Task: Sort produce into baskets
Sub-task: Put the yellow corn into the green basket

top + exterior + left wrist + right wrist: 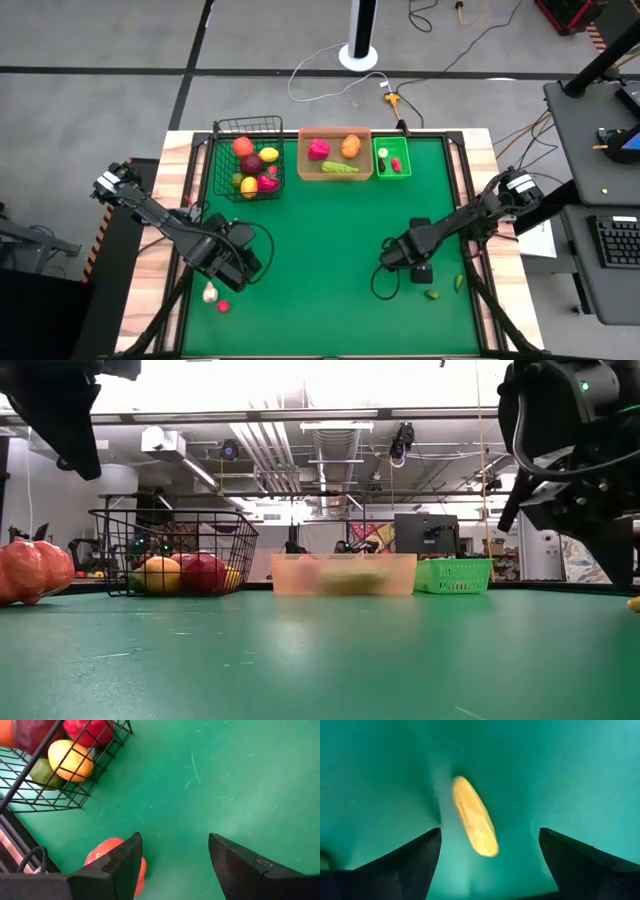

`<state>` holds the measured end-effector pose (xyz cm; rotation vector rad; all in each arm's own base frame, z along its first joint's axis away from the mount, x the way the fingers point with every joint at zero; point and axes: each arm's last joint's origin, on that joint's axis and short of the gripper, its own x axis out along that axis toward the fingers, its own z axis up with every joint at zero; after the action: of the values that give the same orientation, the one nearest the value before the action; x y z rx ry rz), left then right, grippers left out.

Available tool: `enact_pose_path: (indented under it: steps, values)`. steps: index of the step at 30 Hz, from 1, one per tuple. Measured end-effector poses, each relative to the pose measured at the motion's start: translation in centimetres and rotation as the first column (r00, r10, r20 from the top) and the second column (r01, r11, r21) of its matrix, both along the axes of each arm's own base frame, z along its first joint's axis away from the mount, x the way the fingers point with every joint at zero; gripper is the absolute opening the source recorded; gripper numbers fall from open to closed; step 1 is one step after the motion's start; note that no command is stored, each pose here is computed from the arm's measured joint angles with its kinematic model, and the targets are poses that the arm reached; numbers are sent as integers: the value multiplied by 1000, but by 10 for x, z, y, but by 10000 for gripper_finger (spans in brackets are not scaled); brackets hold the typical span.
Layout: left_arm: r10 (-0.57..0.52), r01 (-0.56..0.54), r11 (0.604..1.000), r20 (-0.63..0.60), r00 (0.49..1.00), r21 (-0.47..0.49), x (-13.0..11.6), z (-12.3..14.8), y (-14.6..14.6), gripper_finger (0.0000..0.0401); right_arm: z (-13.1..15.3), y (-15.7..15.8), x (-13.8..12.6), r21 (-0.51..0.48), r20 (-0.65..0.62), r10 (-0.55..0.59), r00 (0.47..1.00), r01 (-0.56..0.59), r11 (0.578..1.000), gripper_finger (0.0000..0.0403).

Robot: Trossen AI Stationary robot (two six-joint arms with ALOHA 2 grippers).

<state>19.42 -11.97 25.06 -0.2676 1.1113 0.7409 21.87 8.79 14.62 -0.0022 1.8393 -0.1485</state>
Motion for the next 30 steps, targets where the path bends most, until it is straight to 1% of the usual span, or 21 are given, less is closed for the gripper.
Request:
enact_pose_path:
  steps: [6,9,13,16,20,30]
  values:
    - [-36,36,999,9,999,26,1,1,0,210,-6,-1,-1,4,16,-22,1000,21,1000,326]
    - [-70,70,997,14,997,22,4,8,-2,210,-8,-2,-2,5,19,-40,999,40,999,326]
    - [-105,104,994,58,993,19,4,19,-10,210,-8,-3,-1,4,24,-60,998,60,998,326]
    - [-135,132,991,68,989,37,-1,18,-16,210,-8,-3,-1,6,30,-63,998,63,998,326]
    - [-134,130,990,70,989,50,-5,12,-18,210,-9,-3,0,5,35,-72,997,72,997,326]
    - [-135,130,990,95,986,57,-3,12,-19,210,-9,-3,0,4,44,-81,996,81,997,326]
